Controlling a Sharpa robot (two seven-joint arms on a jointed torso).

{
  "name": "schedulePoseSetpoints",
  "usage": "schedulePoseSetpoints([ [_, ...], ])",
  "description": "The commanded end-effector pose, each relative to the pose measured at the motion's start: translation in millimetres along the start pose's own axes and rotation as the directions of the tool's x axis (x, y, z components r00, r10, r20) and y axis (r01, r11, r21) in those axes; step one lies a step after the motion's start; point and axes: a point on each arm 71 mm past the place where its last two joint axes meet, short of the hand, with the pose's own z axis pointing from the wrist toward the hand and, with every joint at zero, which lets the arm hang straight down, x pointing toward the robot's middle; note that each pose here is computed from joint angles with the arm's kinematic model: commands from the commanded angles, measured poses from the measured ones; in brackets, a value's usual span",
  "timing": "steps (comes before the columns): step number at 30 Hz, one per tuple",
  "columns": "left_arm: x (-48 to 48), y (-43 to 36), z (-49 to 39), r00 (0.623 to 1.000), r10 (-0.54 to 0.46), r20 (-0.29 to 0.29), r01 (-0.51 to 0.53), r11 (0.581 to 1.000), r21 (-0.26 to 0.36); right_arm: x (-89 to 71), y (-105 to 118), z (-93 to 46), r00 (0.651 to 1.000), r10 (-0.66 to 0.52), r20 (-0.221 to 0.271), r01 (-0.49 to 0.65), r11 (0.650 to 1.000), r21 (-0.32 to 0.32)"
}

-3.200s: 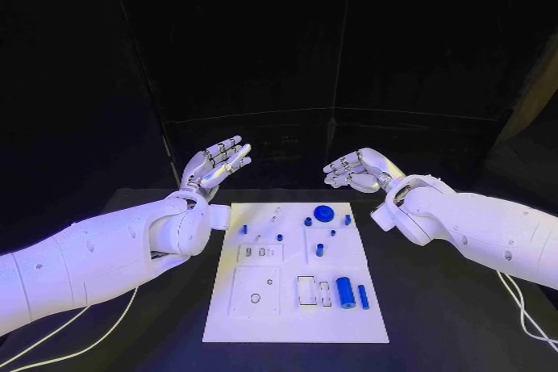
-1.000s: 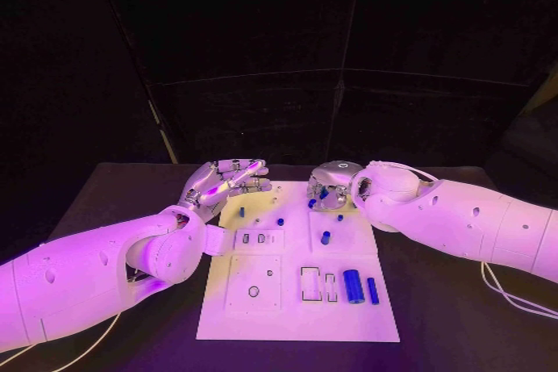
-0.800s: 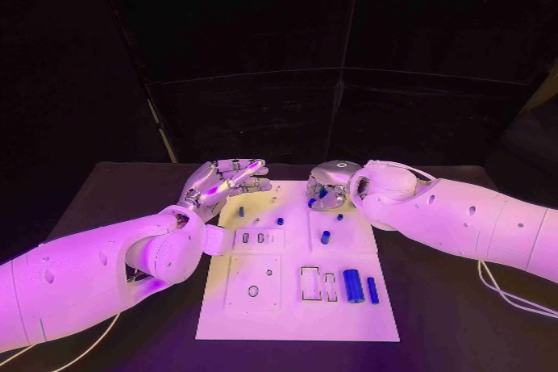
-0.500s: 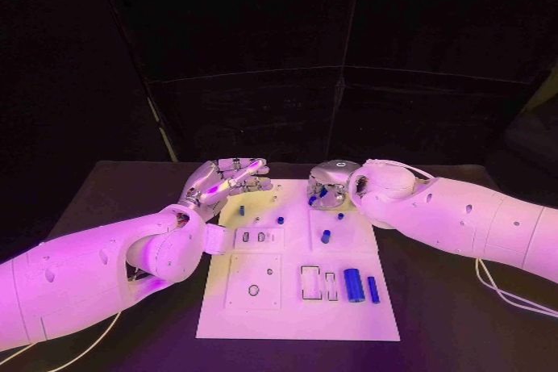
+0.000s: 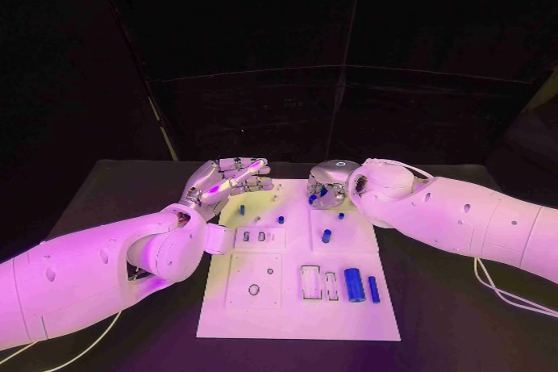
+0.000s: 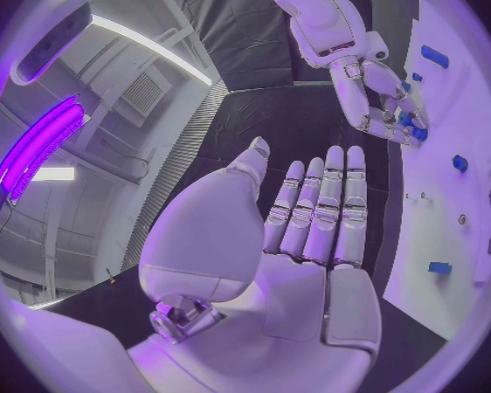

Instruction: Assemble the parts on the task board

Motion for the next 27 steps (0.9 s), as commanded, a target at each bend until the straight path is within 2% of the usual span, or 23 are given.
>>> schedulePoseSetpoints([
  [1,1.2,-1.8,0.5,1.0,0.0,-0.014,0.001,1.0,0.007,-1.2,-1,0.3,1.0,-0.007,0.003,0.007,1.0,0.005],
  [4,1.0,-2.1,0.4,1.0,0.0,-0.014,0.0,1.0,0.007,-3.4,-1,-0.2,0.999,-0.004,0.033,0.004,1.0,0.004],
  [10,-0.6,-2.7,0.0,1.0,0.002,-0.011,-0.002,1.0,0.008,-11.5,1,-4.9,0.989,0.032,0.145,-0.029,0.999,-0.019],
  [16,-4.3,-3.5,0.2,1.0,0.007,-0.003,-0.007,1.0,0.01,-18.6,6,-6.7,0.969,0.069,0.236,-0.063,0.997,-0.032],
  [22,-7.1,-3.8,0.8,1.0,0.011,0.002,-0.011,1.0,0.011,-21.5,11,1.7,0.958,0.085,0.272,-0.082,0.996,-0.022],
  [27,-7.6,-3.5,1.8,1.0,0.011,0.002,-0.011,1.0,0.012,-22.6,18,12.2,0.955,0.094,0.281,-0.092,0.996,-0.022],
])
